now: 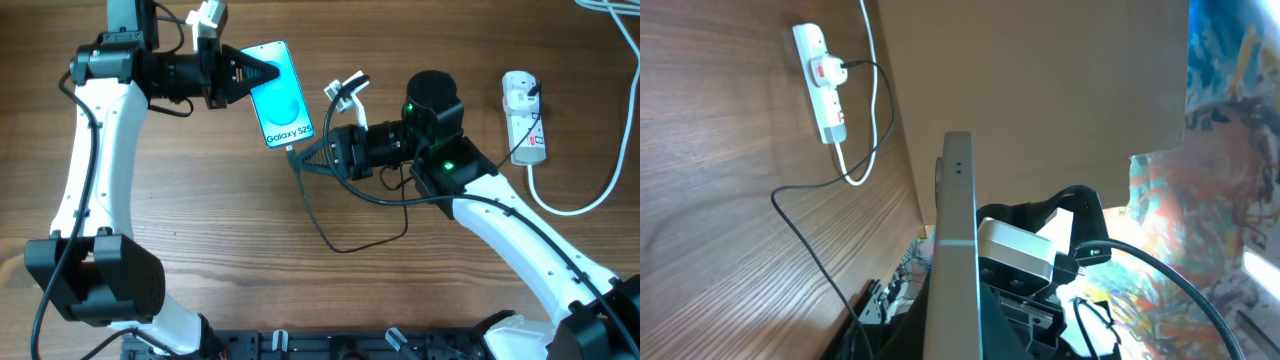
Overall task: Plug charger to phone and switch on socket
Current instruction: 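Bring the cable plug toward the phone's bottom port, then push the cable plug into the phone's bottom port with the right gripper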
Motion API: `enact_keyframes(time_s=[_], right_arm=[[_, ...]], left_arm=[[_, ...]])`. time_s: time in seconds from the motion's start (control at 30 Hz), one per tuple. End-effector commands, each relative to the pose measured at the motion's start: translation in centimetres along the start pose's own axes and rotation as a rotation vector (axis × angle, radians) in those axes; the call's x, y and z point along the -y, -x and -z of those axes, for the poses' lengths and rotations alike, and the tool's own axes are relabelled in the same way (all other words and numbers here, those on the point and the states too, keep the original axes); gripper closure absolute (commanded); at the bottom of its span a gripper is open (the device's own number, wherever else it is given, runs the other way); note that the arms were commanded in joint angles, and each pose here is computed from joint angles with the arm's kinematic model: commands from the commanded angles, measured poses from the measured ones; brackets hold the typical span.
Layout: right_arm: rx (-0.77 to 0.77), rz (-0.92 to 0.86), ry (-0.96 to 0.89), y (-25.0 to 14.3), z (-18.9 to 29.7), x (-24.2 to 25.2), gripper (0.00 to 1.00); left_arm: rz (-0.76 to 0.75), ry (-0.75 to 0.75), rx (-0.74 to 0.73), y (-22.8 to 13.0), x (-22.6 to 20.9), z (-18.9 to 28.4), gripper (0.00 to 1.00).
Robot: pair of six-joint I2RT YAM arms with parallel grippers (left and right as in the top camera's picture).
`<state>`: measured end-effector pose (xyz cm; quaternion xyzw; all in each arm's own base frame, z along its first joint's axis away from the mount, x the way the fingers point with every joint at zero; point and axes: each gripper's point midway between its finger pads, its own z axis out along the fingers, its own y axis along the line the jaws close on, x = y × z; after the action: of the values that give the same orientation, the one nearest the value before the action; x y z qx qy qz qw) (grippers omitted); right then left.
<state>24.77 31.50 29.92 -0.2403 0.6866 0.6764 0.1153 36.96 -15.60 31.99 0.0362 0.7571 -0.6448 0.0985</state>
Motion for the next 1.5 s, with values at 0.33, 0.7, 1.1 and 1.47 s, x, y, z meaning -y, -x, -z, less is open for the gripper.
enact_keyframes(time_s=[0.33,0.7,1.1,1.47], right_arm=[[0.019,-0.048,-0.016,0.3,0.1,0.4,0.96],[0.067,-0.081,-0.031,1.4,0.8,0.6,0.96],[0.064,-0.08,-0.028,1.4,0.8,0.6,0.96],[0.064,-0.081,-0.029,1.4,0.8,0.6,0.96]], left_arm=[[-0.036,-0.104,0.003,0.6,1.8,0.9,0.96],[-0.019,-0.102,0.012,0.8,1.8,1.2,0.96],[-0.066,-0.097,-0.003,0.8,1.9,0.3,0.96],[-0.067,-0.093,-0.015,0.6,1.9,-0.2,0.96]])
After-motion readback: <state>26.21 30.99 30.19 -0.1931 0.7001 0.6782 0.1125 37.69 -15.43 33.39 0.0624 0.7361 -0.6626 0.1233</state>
